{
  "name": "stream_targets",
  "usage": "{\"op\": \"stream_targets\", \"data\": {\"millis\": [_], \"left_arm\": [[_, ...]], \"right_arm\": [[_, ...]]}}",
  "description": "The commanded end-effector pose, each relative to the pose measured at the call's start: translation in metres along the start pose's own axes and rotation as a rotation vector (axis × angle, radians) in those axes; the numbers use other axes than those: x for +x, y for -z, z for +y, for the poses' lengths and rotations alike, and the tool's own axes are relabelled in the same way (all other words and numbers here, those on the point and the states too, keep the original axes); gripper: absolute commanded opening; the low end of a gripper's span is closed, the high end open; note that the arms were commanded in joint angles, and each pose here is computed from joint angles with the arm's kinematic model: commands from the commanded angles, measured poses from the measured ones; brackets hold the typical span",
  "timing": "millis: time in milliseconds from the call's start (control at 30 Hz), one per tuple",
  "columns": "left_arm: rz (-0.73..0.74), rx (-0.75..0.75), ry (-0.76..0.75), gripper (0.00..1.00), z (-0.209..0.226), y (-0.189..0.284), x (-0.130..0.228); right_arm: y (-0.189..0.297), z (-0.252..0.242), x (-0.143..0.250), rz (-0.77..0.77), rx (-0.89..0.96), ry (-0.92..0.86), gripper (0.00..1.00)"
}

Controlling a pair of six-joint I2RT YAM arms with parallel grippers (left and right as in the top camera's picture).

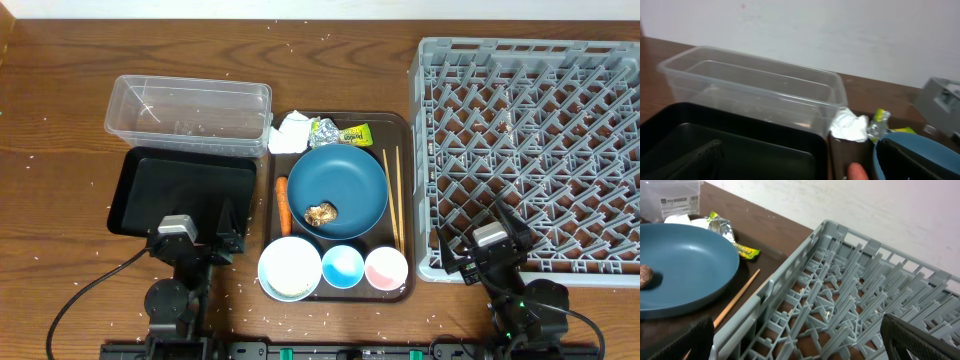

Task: Sort waste into correct bins and load items into the dishwasher rack

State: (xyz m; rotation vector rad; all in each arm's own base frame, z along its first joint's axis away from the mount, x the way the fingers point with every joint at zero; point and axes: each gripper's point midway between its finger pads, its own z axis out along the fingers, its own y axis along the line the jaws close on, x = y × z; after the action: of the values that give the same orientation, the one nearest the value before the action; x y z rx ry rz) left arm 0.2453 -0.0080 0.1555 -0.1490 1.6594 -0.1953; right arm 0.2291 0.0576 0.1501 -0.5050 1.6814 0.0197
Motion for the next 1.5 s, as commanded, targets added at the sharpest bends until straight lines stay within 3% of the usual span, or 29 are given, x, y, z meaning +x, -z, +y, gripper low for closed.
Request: {"op": "stream_targets", "data": {"millis": [0,200,333,600,733,933,1233,1467], "left_arm": [[0.028,0.124,-0.005,0.98,-0.021,0.001,0.007],[-0.071,0.175,0.060,0.98,-0.038,0.015,-0.048],[-0.059,0.172,0.064,0.98,-0.047,0.027,-0.090],[0.234,0.163,0.097,0.98,-0.075,0.020,-0.165],[0.441,0.139,0.129,0.98,-0.084,0.011,-0.185],[0.675,0.080,0.167,0.98,-0.083,0.001,-0.176],[0.889,0.126,0.249,0.98,-0.094,-0.003,-0.137],[1.150,0.168,0.056,0.98,-0.109,0.024,-0.086]], "right_arm": [[0.001,-0.001,-0.013,-0.045,0.006,-0.049,0.99],[0.027,-0.016,-0.078,-0.150,0.017,-0.151,0.99],[0.042,-0.019,-0.115,-0.089,-0.035,-0.169,0.99],[0.034,-0.033,-0.159,0.271,-0.120,-0.248,0.99],[0.026,-0.034,-0.183,0.357,-0.189,-0.284,0.99],[0.019,-0.013,-0.194,0.403,-0.353,-0.339,0.99],[0.015,-0.011,-0.197,0.410,-0.353,-0.416,0.99],[0.008,-0.033,-0.181,0.479,-0.187,-0.510,0.99]]}}
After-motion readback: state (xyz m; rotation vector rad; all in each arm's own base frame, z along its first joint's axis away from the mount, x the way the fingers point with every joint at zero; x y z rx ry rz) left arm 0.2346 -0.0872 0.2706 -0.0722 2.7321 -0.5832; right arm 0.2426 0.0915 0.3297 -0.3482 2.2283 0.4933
